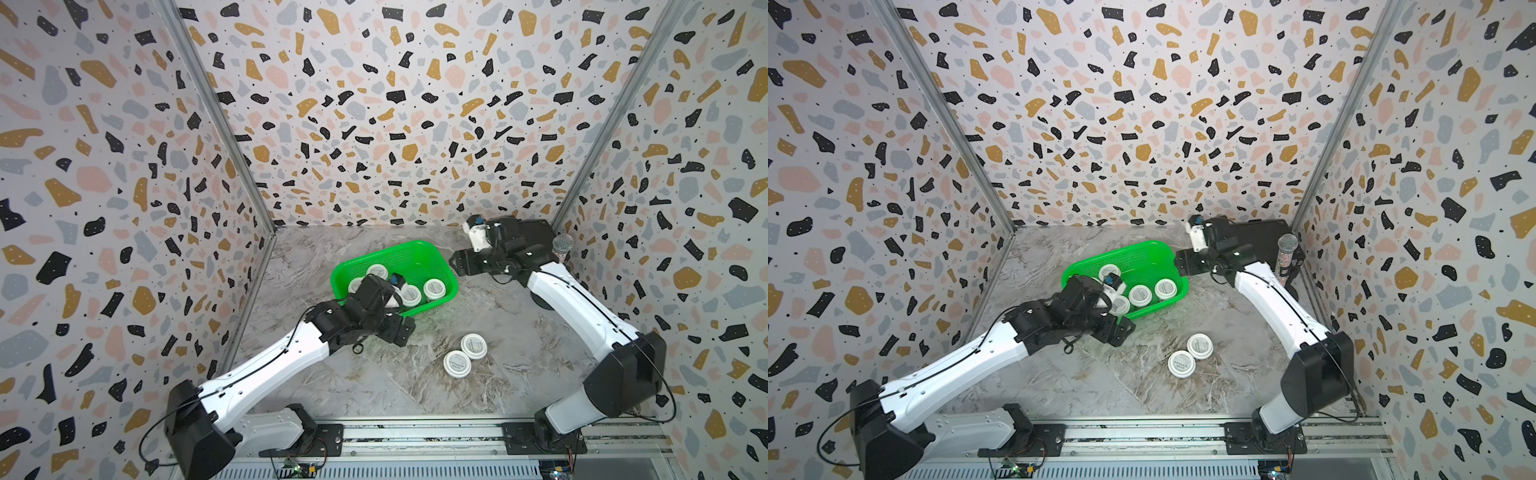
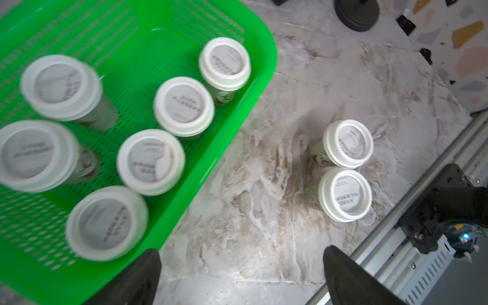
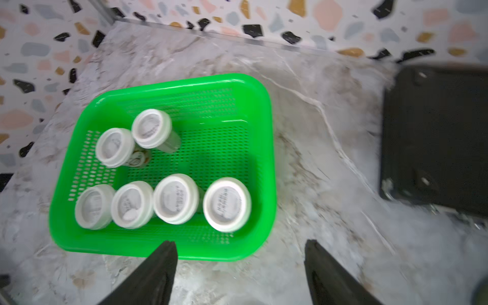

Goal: Put the yogurt in the basket
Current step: Pick up the yogurt from the center of the board.

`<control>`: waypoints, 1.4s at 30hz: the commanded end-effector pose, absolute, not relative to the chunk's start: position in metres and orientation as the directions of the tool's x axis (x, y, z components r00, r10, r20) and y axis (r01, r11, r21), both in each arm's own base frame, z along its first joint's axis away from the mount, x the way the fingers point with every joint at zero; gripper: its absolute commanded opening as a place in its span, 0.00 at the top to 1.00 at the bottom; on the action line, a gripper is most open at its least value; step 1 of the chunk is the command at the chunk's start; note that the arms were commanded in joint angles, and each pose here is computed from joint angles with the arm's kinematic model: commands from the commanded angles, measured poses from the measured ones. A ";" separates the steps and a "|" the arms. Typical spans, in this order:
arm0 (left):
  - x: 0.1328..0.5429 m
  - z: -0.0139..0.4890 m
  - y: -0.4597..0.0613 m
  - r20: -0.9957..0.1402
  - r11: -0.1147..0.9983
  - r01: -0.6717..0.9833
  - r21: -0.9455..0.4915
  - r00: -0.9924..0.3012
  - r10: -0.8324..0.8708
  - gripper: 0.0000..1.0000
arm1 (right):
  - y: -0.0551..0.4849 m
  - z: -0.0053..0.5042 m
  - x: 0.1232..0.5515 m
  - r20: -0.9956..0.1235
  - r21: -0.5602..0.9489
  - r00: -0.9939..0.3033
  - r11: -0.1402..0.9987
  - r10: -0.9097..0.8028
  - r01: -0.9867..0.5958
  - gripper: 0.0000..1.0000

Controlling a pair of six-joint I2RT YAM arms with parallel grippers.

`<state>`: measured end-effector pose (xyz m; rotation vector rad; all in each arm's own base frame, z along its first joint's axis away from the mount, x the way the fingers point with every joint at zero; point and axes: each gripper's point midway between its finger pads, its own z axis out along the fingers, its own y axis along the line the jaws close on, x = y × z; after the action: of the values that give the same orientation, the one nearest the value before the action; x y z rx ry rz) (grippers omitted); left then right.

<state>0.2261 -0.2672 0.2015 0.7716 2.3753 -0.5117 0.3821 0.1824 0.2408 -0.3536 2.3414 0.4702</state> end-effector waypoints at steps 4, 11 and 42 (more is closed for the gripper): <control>0.209 0.187 -0.340 -0.632 0.641 0.759 -0.111 -0.552 0.544 0.06 | 0.127 0.221 0.353 -0.651 0.333 -0.758 0.914 0.045 -0.232 0.19; 0.187 0.161 -0.388 -0.574 0.557 0.829 -0.041 -0.476 0.666 0.10 | 0.090 0.200 0.330 -0.613 0.371 -0.778 0.920 0.138 -0.128 0.19; 0.164 0.104 -0.413 -0.454 0.491 0.871 0.011 -0.433 0.778 0.24 | 0.077 0.185 0.312 -0.600 0.357 -0.788 0.928 0.138 -0.109 0.19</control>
<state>0.1654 -0.4077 0.1012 1.3464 2.3544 -0.3152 0.3129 0.0775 0.1832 0.0300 2.4331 0.5020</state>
